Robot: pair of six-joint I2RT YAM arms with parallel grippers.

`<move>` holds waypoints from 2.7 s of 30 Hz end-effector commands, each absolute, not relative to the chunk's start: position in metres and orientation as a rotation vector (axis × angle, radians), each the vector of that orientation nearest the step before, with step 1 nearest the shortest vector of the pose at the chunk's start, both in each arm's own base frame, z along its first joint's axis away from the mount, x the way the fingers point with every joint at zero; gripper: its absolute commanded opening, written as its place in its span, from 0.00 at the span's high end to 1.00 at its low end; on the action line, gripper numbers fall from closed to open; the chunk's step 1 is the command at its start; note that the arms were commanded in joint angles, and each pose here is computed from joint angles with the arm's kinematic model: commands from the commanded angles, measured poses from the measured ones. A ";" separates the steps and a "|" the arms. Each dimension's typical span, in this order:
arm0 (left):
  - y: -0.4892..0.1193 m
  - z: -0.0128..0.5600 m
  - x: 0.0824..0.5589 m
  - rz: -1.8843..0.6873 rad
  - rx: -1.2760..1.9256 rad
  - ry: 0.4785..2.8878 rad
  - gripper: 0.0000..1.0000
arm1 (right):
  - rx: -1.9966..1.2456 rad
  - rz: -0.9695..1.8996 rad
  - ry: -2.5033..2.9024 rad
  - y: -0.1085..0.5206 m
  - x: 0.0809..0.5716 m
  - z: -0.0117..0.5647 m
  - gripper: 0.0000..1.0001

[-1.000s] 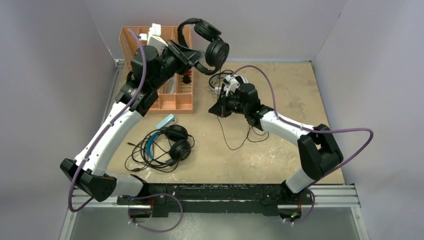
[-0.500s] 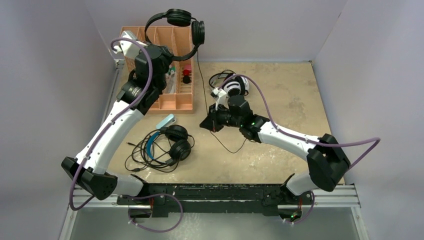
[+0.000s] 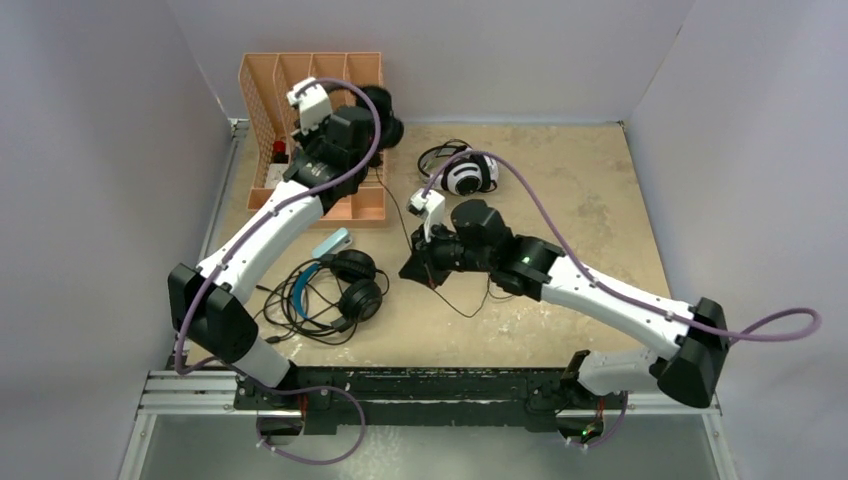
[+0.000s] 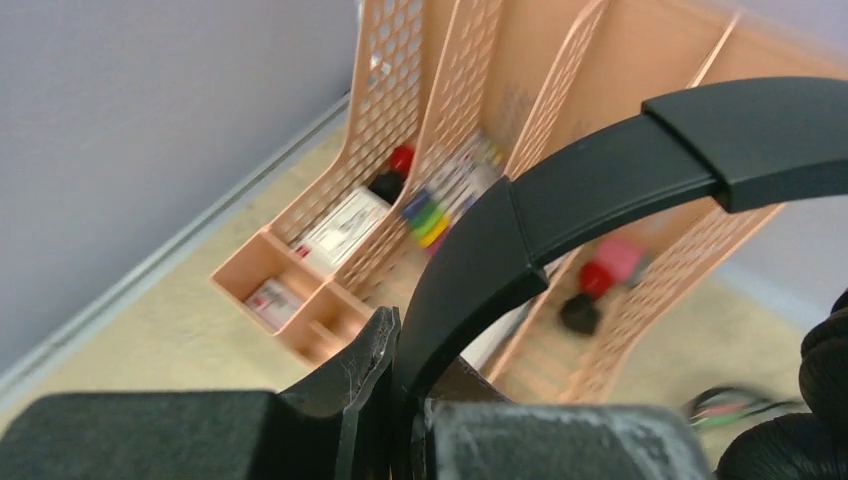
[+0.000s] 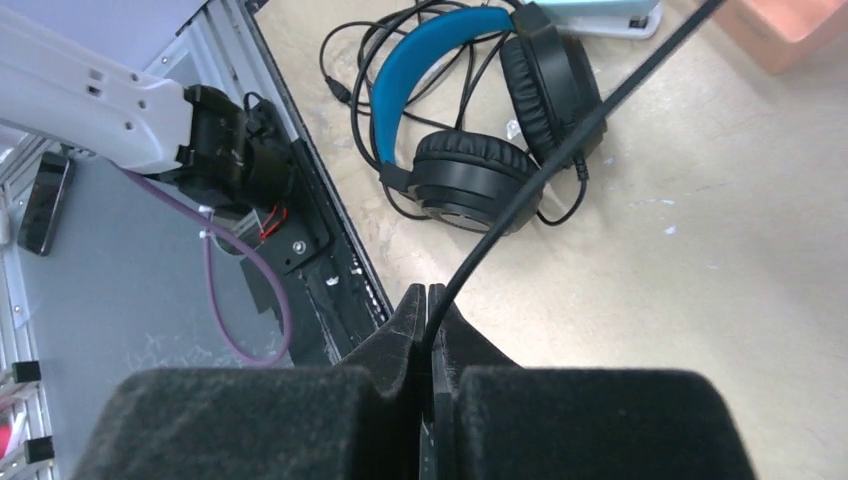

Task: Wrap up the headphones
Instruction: Wrap the headphones cable around the headphones.

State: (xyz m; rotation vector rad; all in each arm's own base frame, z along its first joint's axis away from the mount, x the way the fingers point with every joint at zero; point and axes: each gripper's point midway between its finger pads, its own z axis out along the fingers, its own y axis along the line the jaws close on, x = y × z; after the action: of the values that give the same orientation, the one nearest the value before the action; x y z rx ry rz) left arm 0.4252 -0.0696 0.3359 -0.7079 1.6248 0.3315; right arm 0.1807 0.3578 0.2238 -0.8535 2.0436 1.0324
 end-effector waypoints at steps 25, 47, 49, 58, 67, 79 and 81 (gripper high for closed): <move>-0.193 0.290 0.289 -0.243 0.483 1.958 1.00 | -0.767 0.249 1.724 0.238 0.337 0.352 0.98; -0.255 0.485 0.283 -1.188 -0.238 1.554 1.00 | -0.204 1.051 1.537 0.333 0.379 0.273 0.86; -0.244 0.491 0.288 -1.123 -0.275 1.546 1.00 | -0.197 1.049 1.527 0.334 0.379 0.264 0.86; -0.182 0.516 0.323 -0.716 -0.505 1.517 1.00 | -0.420 1.101 1.612 0.350 0.328 0.191 1.00; -0.111 0.510 0.359 -0.028 -0.573 1.500 1.00 | -0.694 1.095 1.724 0.338 0.227 0.198 1.00; -0.065 0.425 0.408 0.127 -0.616 1.670 1.00 | -0.935 1.179 1.636 0.306 0.150 0.301 1.00; -0.065 0.421 0.412 0.107 -0.653 1.674 1.00 | -1.011 1.231 1.628 0.316 0.132 0.302 1.00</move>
State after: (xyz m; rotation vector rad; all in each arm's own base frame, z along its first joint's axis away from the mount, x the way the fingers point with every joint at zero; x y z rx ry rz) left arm 0.4028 -0.0746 0.4092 -0.5047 1.7234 0.2864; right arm 0.1715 0.3035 0.3075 -0.8040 1.5987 1.1231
